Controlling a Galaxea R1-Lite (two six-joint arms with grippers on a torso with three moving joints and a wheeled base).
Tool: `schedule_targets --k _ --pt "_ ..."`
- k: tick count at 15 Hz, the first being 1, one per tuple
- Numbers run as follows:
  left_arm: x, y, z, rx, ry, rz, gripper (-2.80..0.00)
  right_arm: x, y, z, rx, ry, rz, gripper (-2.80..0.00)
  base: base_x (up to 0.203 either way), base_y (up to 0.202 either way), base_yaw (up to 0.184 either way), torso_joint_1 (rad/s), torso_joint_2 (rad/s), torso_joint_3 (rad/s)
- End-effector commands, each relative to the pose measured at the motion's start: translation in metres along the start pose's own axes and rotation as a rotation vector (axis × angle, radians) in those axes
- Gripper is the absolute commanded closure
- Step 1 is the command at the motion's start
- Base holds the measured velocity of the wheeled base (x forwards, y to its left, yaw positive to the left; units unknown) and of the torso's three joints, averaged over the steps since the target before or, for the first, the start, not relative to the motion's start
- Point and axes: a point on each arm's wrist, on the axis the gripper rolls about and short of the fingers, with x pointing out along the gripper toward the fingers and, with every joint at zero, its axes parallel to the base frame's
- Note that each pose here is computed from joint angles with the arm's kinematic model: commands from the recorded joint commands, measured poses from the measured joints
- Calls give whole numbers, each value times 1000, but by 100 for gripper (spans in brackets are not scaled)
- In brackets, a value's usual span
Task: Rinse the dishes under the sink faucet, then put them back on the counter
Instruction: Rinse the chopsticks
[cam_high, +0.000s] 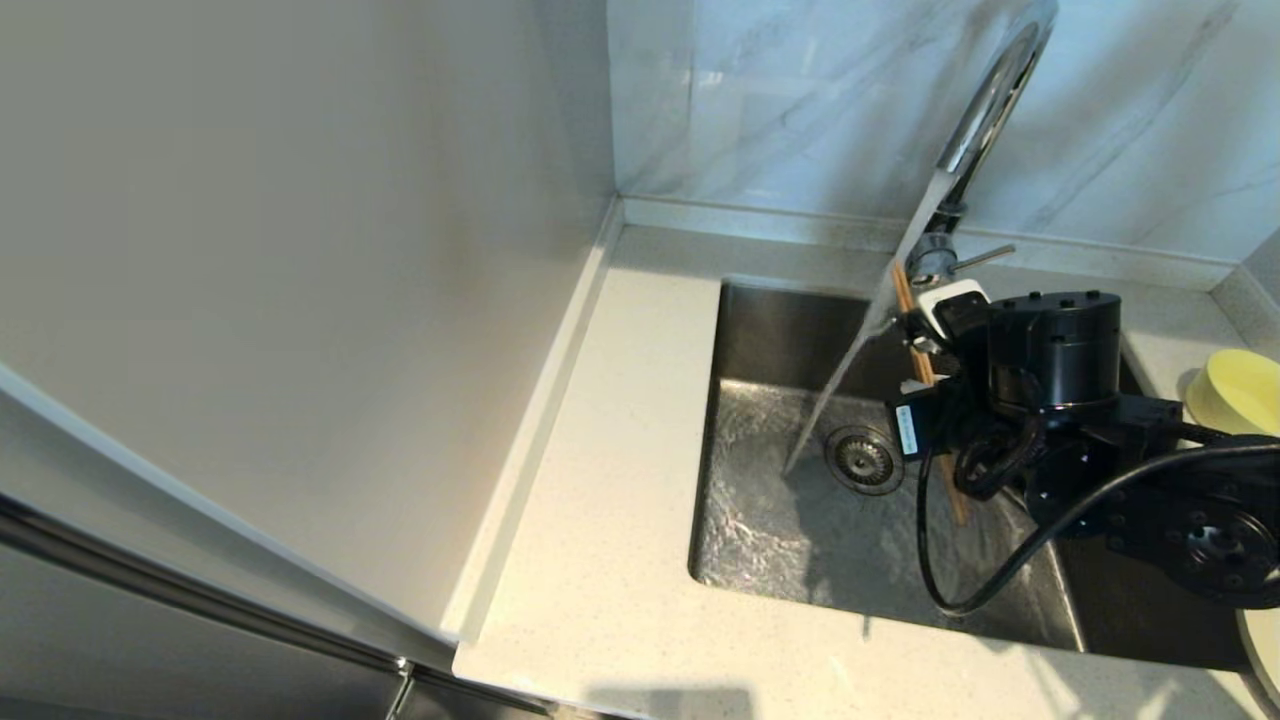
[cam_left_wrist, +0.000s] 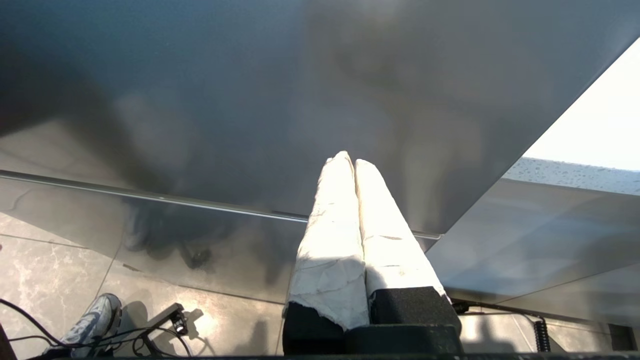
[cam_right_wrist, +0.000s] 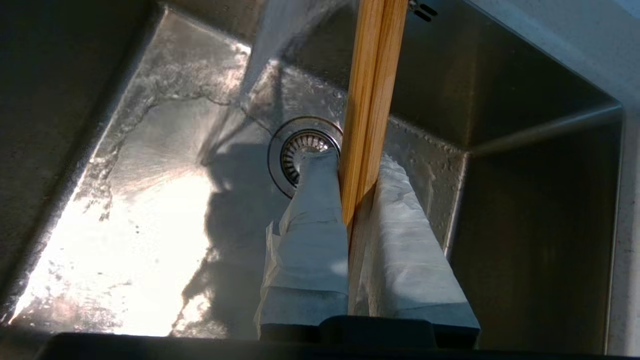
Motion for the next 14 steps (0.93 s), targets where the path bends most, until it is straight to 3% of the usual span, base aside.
schedule_targets --k 1,14 --pt "0 0 0 0 0 1 0 4 -1 -1 1 6 -13 0 0 0 0 0 0 0" --pt "0 0 0 0 0 1 0 2 -7 7 25 -19 -23 0 0 0 0 0 0 0"
